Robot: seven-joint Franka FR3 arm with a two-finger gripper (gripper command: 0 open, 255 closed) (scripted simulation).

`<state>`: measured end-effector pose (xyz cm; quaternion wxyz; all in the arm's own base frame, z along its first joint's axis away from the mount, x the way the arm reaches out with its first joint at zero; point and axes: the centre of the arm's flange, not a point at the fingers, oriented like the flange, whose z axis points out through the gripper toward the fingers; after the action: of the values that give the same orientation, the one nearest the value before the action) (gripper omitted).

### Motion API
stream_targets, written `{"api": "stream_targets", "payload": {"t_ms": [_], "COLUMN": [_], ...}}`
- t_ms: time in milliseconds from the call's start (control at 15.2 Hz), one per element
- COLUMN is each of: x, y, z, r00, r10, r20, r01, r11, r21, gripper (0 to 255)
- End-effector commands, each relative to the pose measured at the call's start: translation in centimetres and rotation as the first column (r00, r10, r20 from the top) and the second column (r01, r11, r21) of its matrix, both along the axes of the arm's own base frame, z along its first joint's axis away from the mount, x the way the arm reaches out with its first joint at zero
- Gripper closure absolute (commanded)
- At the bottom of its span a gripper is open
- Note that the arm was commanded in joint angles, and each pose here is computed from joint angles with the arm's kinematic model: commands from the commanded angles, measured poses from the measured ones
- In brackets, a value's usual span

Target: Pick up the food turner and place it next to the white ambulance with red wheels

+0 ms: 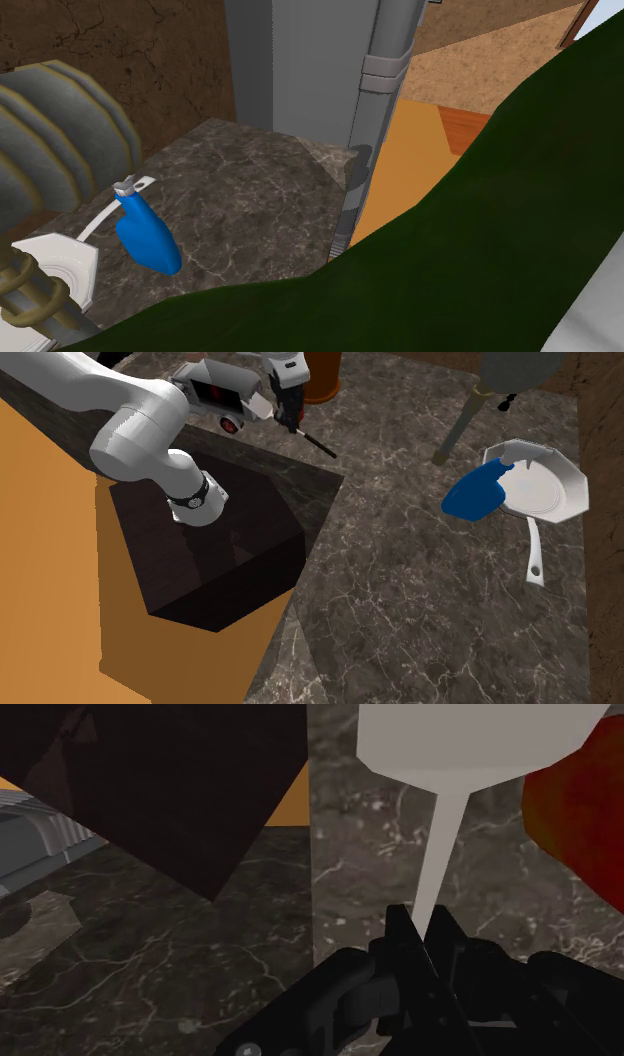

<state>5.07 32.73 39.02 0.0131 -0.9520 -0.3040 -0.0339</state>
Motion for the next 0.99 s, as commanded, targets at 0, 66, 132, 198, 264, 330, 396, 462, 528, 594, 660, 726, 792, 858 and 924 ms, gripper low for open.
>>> {"api": "stream_targets", "payload": {"t_ms": [0,66,132,198,264,330,396,462,528,594,660,726,792,858,924], "x": [0.0,0.0,0.0,0.0,0.0,0.0,0.0,0.0,0.0,0.0,0.0,0.0,0.0,-0.1,-0.1], "y": [-0.2,-0.2,-0.2,-0.2,-0.2,-0.2,-0.2,-0.2,-0.2,-0.2,-0.2,-0.2,-0.2,-0.2,-0.2], "z": [-1.5,-2.0,-2.5,-3.0,-4.0,-4.0,-4.0,-4.0,-4.0,-4.0,-4.0,-4.0,-4.0,-3.9,-3.9], "r00": [1.000,1.000,1.000,1.000,1.000,1.000,1.000,1.000,1.000,1.000,1.000,1.000,1.000,1.000,1.000], "r10": [-0.002,-0.002,-0.002,-0.002,-0.002,-0.002,-0.002,-0.002,-0.002,-0.002,-0.002,-0.002,-0.002,-0.002,-0.002], "r20": [-0.003,-0.003,-0.003,-0.003,-0.003,-0.003,-0.003,-0.003,-0.003,-0.003,-0.003,-0.003,-0.003,-0.003,-0.003], "r01": [0.002,0.002,0.002,0.002,0.002,0.002,0.002,0.002,0.002,0.002,0.002,0.002,0.002,0.002,0.002], "r11": [1.000,1.000,1.000,1.000,1.000,1.000,1.000,1.000,1.000,1.000,1.000,1.000,1.000,1.000,1.000], "r21": [-0.007,-0.007,-0.007,-0.007,-0.007,-0.007,-0.007,-0.007,-0.007,-0.007,-0.007,-0.007,-0.007,-0.007,-0.007], "gripper": [255,255,255,255,255,255,255,255,255,255,255,255,255,0,0]}}
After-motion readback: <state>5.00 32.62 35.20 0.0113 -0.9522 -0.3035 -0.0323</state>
